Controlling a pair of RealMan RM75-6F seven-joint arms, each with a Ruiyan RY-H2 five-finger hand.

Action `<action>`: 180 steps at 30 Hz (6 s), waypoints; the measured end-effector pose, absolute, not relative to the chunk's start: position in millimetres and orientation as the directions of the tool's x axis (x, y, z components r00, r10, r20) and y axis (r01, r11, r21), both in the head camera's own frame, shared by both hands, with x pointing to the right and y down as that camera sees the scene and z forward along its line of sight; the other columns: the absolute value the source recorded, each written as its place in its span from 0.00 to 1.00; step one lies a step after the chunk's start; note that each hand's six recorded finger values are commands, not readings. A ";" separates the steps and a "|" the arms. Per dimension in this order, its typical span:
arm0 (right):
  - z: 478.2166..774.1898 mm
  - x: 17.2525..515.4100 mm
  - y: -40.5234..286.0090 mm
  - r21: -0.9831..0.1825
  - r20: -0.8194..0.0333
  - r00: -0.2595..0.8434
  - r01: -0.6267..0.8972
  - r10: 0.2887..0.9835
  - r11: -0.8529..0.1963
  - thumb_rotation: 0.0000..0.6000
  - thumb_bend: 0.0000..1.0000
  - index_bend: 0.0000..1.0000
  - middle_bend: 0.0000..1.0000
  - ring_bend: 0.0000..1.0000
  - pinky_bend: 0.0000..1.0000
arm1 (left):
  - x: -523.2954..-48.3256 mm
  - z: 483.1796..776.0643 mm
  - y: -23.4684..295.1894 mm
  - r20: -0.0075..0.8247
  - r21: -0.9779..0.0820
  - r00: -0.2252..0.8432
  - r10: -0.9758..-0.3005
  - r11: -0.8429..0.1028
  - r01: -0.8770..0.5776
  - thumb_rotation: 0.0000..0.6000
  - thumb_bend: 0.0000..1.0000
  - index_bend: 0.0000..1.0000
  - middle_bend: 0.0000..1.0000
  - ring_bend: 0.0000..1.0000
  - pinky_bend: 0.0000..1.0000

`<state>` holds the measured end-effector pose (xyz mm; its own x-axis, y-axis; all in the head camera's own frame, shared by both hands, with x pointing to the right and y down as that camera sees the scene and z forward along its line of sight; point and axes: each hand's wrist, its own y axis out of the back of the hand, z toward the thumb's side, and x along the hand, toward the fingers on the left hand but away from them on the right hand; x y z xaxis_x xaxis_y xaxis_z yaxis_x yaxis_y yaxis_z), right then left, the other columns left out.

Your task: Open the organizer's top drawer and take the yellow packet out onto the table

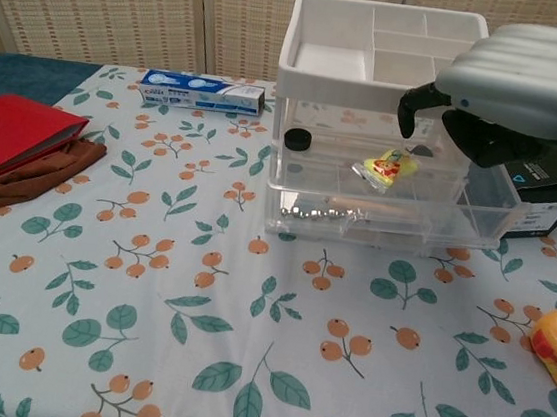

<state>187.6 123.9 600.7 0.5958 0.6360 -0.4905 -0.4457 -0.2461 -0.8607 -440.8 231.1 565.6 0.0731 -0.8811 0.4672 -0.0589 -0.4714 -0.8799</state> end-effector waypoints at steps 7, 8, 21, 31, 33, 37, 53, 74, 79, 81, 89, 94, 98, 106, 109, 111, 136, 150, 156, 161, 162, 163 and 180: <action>609.5 193.0 123.8 -0.826 -0.541 0.556 -0.490 0.631 -0.277 1.00 0.01 0.33 1.00 1.00 1.00 | -442.1 564.5 231.2 0.466 -0.881 0.068 -0.882 -0.469 -0.059 1.00 0.18 0.20 0.13 0.14 0.13; 610.4 193.1 123.6 -0.823 -0.546 0.552 -0.494 0.629 -0.280 1.00 0.01 0.33 1.00 1.00 1.00 | -442.4 564.5 231.3 0.466 -0.881 0.067 -0.882 -0.469 -0.059 1.00 0.18 0.20 0.13 0.14 0.13; 617.6 177.0 129.2 -0.810 -0.574 0.567 -0.497 0.591 -0.310 1.00 0.01 0.33 1.00 1.00 1.00 | -442.3 564.4 231.6 0.465 -0.881 0.067 -0.883 -0.469 -0.059 1.00 0.18 0.20 0.13 0.14 0.13; 606.6 172.2 126.8 -0.850 -0.523 0.584 -0.411 0.621 -0.329 1.00 0.03 0.31 0.94 1.00 1.00 | -446.8 563.8 234.2 0.466 -0.881 0.055 -0.883 -0.469 -0.058 1.00 0.18 0.20 0.13 0.14 0.13; 603.1 174.7 126.0 -0.859 -0.510 0.582 -0.377 0.633 -0.346 1.00 0.04 0.30 0.91 0.98 1.00 | -446.6 563.8 234.2 0.465 -0.882 0.056 -0.883 -0.468 -0.059 1.00 0.18 0.20 0.13 0.14 0.13; 593.4 180.4 125.0 -0.876 -0.477 0.581 -0.259 0.659 -0.406 1.00 0.09 0.29 0.77 0.80 0.99 | -443.9 564.1 233.6 0.464 -0.882 0.064 -0.884 -0.467 -0.061 1.00 0.18 0.20 0.13 0.14 0.13; 571.3 184.4 115.4 -0.908 -0.358 0.664 -0.083 0.656 -0.411 1.00 0.11 0.29 0.82 0.89 1.00 | -431.9 559.6 231.0 0.456 -0.884 0.090 -0.885 -0.462 -0.064 1.00 0.18 0.20 0.13 0.14 0.13; 608.0 152.3 113.8 -0.889 -0.456 0.777 -0.422 0.435 -0.178 1.00 0.11 0.31 0.90 0.99 1.00 | -438.8 559.2 234.0 0.466 -0.881 0.067 -0.882 -0.470 -0.062 1.00 0.17 0.20 0.13 0.14 0.13; 613.3 148.6 113.8 -0.883 -0.468 0.780 -0.434 0.417 -0.179 1.00 0.14 0.33 0.90 0.99 1.00 | -439.2 559.4 234.0 0.467 -0.880 0.064 -0.882 -0.471 -0.060 1.00 0.18 0.20 0.13 0.14 0.13; 614.8 147.0 113.9 -0.882 -0.470 0.781 -0.435 0.411 -0.182 1.00 0.16 0.34 0.90 0.99 1.00 | -439.3 559.5 234.1 0.468 -0.880 0.064 -0.882 -0.471 -0.060 1.00 0.18 0.20 0.13 0.14 0.13; 618.7 146.5 113.6 -0.879 -0.476 0.780 -0.437 0.407 -0.190 1.00 0.20 0.41 0.91 1.00 1.00 | -439.0 560.1 234.6 0.470 -0.879 0.063 -0.880 -0.474 -0.057 1.00 0.18 0.20 0.13 0.14 0.13; 621.3 148.8 114.7 -0.873 -0.486 0.774 -0.447 0.405 -0.194 1.00 0.24 0.43 0.91 1.00 1.00 | -438.3 560.6 235.1 0.472 -0.878 0.064 -0.879 -0.475 -0.056 1.00 0.18 0.20 0.13 0.14 0.13; 622.7 149.9 115.2 -0.871 -0.489 0.772 -0.451 0.406 -0.193 1.00 0.26 0.44 0.91 1.00 1.00 | -438.7 560.6 235.3 0.472 -0.878 0.062 -0.879 -0.476 -0.054 1.00 0.18 0.20 0.13 0.14 0.13; 627.2 151.6 117.2 -0.867 -0.498 0.767 -0.460 0.404 -0.194 1.00 0.30 0.47 0.92 1.00 1.00 | -438.4 561.6 236.0 0.476 -0.876 0.063 -0.877 -0.479 -0.053 1.00 0.18 0.20 0.13 0.14 0.13; 629.0 152.3 118.0 -0.865 -0.500 0.766 -0.461 0.404 -0.196 1.00 0.31 0.47 0.92 1.00 1.00 | -438.5 561.7 235.6 0.475 -0.876 0.063 -0.878 -0.479 -0.054 1.00 0.18 0.20 0.13 0.14 0.13; 629.4 152.6 117.9 -0.866 -0.499 0.766 -0.461 0.406 -0.194 1.00 0.32 0.47 0.92 1.00 1.00 | -438.6 561.6 235.5 0.474 -0.877 0.062 -0.878 -0.478 -0.054 1.00 0.18 0.20 0.13 0.14 0.13; 621.2 153.0 113.6 -0.910 -0.414 0.788 -0.372 0.457 -0.183 1.00 0.59 0.68 0.97 1.00 1.00 | -439.2 561.9 235.2 0.472 -0.878 0.062 -0.879 -0.476 -0.056 1.00 0.18 0.20 0.13 0.14 0.13; 573.9 167.6 102.5 -0.961 -0.274 0.794 -0.245 0.542 -0.126 1.00 0.60 0.68 0.97 1.00 1.00 | -435.3 558.4 232.3 0.461 -0.883 0.073 -0.885 -0.465 -0.059 1.00 0.17 0.20 0.13 0.14 0.13; 542.5 201.9 105.0 -0.978 -0.200 0.755 -0.188 0.624 -0.087 1.00 0.60 0.68 0.97 1.00 1.00 | -430.4 557.6 230.1 0.455 -0.885 0.089 -0.886 -0.461 -0.063 1.00 0.18 0.20 0.13 0.14 0.13; 531.8 250.4 116.4 -0.978 -0.198 0.670 -0.188 0.715 -0.095 1.00 0.60 0.68 0.97 1.00 1.00 | -427.1 557.1 227.8 0.450 -0.887 0.098 -0.888 -0.457 -0.064 1.00 0.18 0.20 0.13 0.14 0.13; 532.9 262.3 120.2 -0.975 -0.210 0.646 -0.192 0.734 -0.110 1.00 0.60 0.68 0.97 1.00 1.00 | -426.2 557.1 227.5 0.449 -0.887 0.100 -0.888 -0.457 -0.065 1.00 0.18 0.20 0.13 0.14 0.13; 534.8 271.2 123.1 -0.973 -0.222 0.628 -0.196 0.746 -0.124 1.00 0.60 0.68 0.97 1.00 1.00 | -424.8 557.0 227.1 0.449 -0.887 0.104 -0.888 -0.456 -0.065 1.00 0.18 0.20 0.13 0.14 0.13; 613.9 326.0 179.1 -0.912 -0.410 0.528 -0.214 0.743 -0.351 1.00 0.60 0.68 0.97 1.00 1.00 | -413.1 555.3 228.4 0.452 -0.886 0.125 -0.883 -0.461 -0.056 1.00 0.18 0.20 0.13 0.14 0.13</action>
